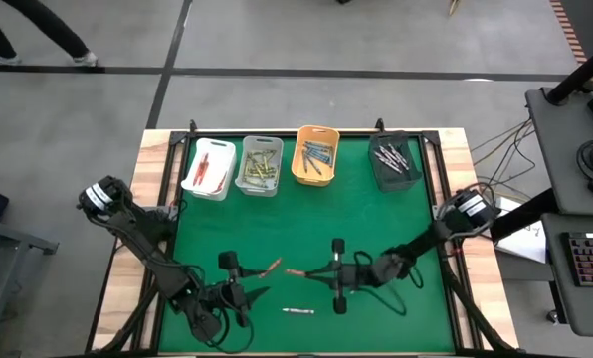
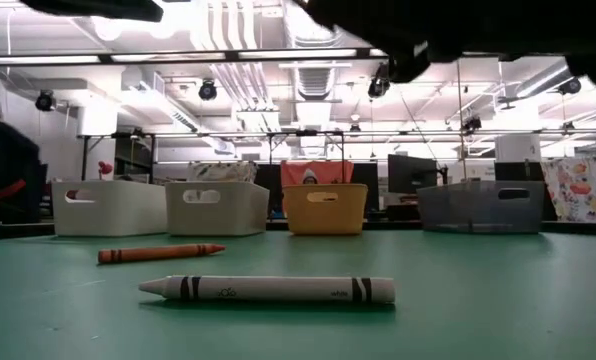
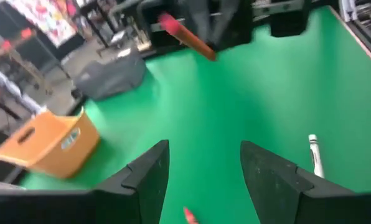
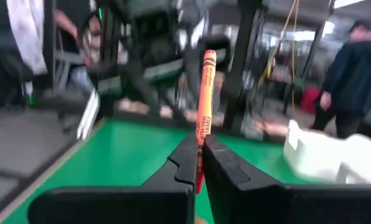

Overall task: Sort crayons
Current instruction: Put the orange crayon into the white bin

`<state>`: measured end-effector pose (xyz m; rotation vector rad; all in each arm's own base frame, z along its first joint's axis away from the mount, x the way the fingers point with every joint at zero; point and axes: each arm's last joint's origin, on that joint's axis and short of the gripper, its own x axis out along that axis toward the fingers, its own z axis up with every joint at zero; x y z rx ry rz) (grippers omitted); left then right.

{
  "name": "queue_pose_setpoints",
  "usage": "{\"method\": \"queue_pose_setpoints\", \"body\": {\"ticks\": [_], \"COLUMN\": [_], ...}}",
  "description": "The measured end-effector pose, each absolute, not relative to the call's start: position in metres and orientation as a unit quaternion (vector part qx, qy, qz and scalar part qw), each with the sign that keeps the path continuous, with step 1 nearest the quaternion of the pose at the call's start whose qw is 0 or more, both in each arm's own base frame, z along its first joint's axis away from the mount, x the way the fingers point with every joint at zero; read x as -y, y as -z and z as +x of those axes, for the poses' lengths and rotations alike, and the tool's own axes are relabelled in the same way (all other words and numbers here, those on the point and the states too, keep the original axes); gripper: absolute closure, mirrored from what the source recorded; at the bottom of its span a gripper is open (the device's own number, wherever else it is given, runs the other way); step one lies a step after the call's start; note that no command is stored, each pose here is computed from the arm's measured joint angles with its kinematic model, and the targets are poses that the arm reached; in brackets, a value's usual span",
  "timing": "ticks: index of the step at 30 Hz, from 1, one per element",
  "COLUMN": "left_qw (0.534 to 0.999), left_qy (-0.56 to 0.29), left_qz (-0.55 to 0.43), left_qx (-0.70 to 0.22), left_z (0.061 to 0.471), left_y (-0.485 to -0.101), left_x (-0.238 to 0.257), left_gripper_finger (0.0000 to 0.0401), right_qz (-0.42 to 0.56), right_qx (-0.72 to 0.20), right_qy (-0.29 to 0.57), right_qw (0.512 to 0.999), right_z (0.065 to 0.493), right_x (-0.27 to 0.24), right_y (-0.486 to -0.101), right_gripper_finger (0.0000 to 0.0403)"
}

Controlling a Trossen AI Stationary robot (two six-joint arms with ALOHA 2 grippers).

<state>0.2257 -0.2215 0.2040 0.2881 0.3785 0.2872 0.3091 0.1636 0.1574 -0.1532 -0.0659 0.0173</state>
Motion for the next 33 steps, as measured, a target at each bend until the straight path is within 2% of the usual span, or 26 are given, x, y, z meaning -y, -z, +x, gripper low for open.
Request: {"method": "queue_pose_setpoints", "body": {"ticks": [3,8,12,16,19,22,26,33], "left_qw": [0.959,0.955,0.957,0.966,0.980,0.991,0.987,0.982], "left_qy": [-0.132,-0.072,-0.070,-0.058,-0.058,-0.033,-0.057,-0.040], "left_qz": [0.174,0.234,0.236,0.211,0.172,0.132,0.070,0.049], "left_qx": [-0.180,-0.169,-0.152,-0.135,-0.082,0.015,0.134,0.180], "left_z": [0.234,0.250,0.256,0.245,0.235,0.225,0.214,0.219], "left_y": [-0.210,-0.233,-0.259,-0.266,-0.259,-0.255,-0.251,-0.234], "left_x": [0.219,0.203,0.175,0.147,0.128,0.116,0.103,0.105], "left_gripper_finger": [0.0221,0.0221,0.0221,0.0221,0.0221,0.0221,0.0221,0.0221], "right_qz": [-0.076,-0.082,-0.086,-0.090,-0.080,-0.084,-0.089,-0.110], "right_qx": [0.090,0.119,0.153,0.195,0.218,0.221,0.229,0.218], "right_qy": [-0.015,-0.014,-0.057,-0.092,-0.111,-0.115,-0.117,-0.110], "right_qw": [0.993,0.989,0.983,0.972,0.966,0.965,0.962,0.963], "right_z": [0.307,0.318,0.331,0.337,0.343,0.348,0.354,0.368], "right_x": [-0.155,-0.138,-0.120,-0.101,-0.086,-0.074,-0.068,-0.066], "right_y": [-0.165,-0.174,-0.183,-0.191,-0.197,-0.200,-0.205,-0.214], "right_gripper_finger": [0.0391,0.0391,0.0391,0.0390,0.0390,0.0390,0.0391,0.0391]}}
